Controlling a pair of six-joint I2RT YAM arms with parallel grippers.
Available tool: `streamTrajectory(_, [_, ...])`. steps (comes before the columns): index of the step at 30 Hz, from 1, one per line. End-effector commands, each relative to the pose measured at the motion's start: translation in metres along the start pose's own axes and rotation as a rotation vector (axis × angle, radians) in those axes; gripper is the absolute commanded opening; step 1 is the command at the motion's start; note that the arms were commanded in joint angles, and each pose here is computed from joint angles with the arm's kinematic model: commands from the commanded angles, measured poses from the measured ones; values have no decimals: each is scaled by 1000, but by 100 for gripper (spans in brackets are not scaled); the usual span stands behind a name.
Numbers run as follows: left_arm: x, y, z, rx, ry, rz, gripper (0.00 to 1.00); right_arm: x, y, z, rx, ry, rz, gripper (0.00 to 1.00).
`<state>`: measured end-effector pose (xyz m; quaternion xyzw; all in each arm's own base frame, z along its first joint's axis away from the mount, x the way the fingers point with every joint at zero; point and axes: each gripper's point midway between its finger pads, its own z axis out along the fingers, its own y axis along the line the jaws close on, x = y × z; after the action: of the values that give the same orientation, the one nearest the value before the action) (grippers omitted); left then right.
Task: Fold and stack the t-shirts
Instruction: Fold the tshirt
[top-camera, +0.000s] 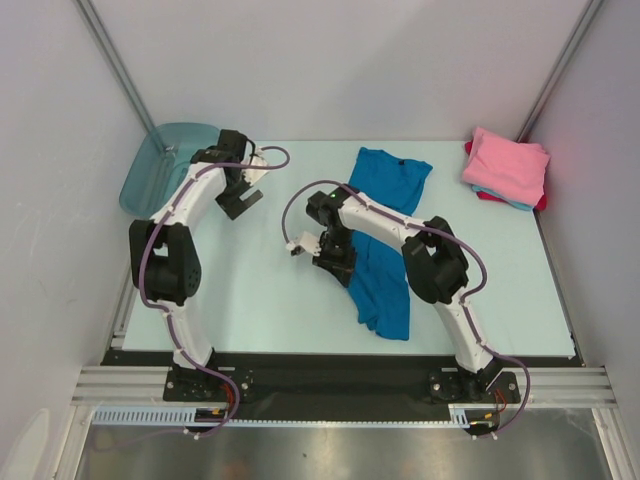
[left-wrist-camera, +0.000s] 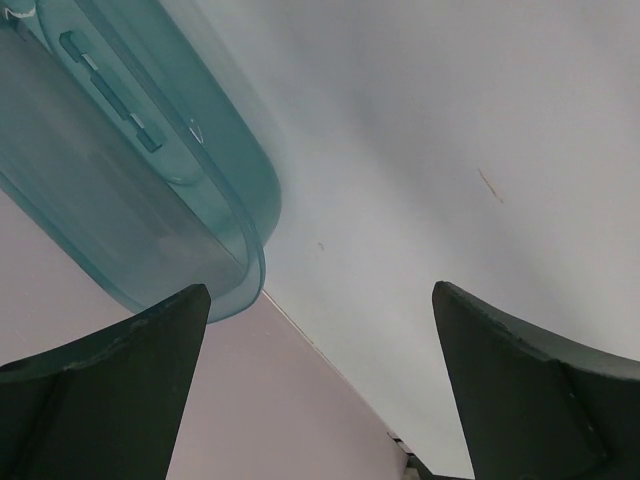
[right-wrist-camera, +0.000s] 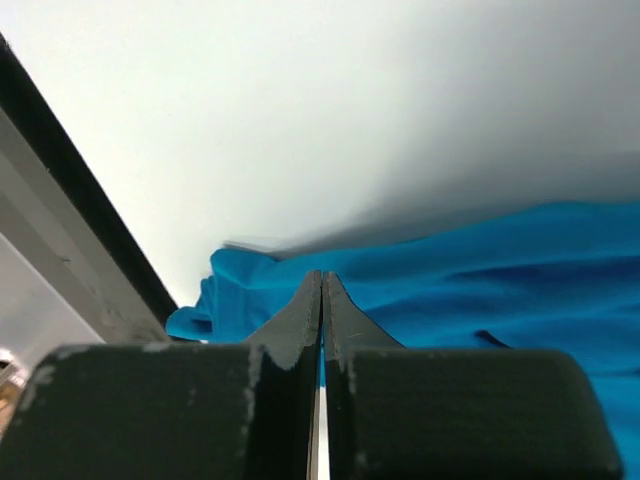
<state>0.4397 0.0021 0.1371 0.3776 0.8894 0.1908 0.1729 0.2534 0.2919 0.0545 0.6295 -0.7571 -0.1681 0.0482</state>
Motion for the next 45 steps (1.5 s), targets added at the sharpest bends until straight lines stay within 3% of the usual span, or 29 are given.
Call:
streamTrajectory(1, [-3,20,-11,-58,-25,-22,100,17,22,-6,-61,40,58,0])
streamTrajectory(20, [5,25,-16,-100,-4,-27,100,28,5,19,-30,85,44,0])
streamTrajectory(38, [-4,50,-29,-170,-7,-11,100,-82,13,33,-3,-59,-115,0])
streamTrajectory(45, [-3,51,-29,-169,-4,2,100,-63,19,2,45,-15,-144,0])
